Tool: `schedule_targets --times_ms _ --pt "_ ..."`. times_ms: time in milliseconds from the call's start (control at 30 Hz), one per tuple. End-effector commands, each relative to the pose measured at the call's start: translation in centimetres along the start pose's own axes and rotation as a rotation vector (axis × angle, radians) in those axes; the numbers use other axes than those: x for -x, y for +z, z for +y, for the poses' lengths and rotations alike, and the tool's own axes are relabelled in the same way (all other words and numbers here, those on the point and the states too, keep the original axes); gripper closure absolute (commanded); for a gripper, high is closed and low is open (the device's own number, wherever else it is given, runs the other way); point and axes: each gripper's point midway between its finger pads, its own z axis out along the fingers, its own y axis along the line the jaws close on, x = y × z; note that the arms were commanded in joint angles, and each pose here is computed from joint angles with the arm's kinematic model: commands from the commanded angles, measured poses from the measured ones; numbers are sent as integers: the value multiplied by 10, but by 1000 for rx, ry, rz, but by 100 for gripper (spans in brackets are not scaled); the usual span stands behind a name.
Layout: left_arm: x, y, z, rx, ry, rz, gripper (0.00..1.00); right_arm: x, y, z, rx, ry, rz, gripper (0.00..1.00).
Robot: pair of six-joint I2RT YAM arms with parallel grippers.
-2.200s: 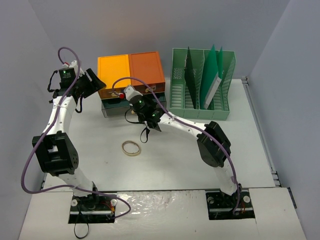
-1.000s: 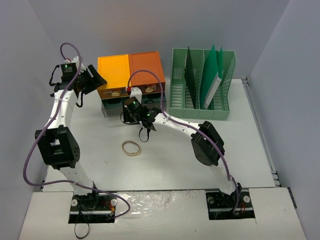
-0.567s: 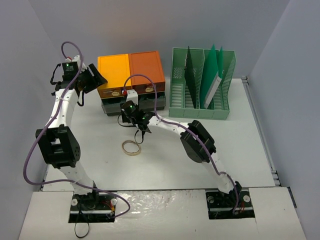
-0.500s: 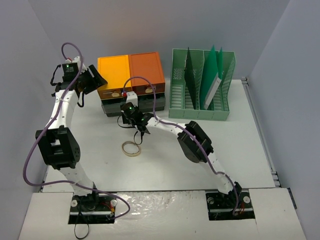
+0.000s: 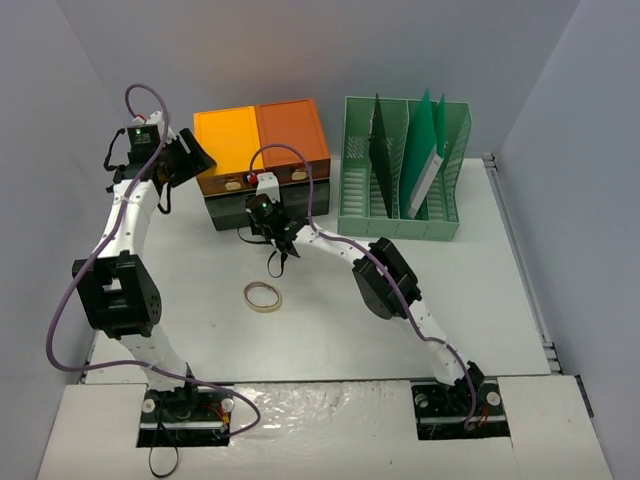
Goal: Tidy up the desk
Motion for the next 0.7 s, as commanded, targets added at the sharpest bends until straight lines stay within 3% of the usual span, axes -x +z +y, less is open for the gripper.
schedule_targets --times_ms 0,367,667 --pt "-81 2 51 195 3 270 40 134 -25 -27 -39 135 -312 57" --pt "-86 0 49 197 14 280 40 145 -53 -63 -96 143 -411 57" --pt "-86 2 47 188 13 275 40 123 -43 -54 -45 131 -375 54"
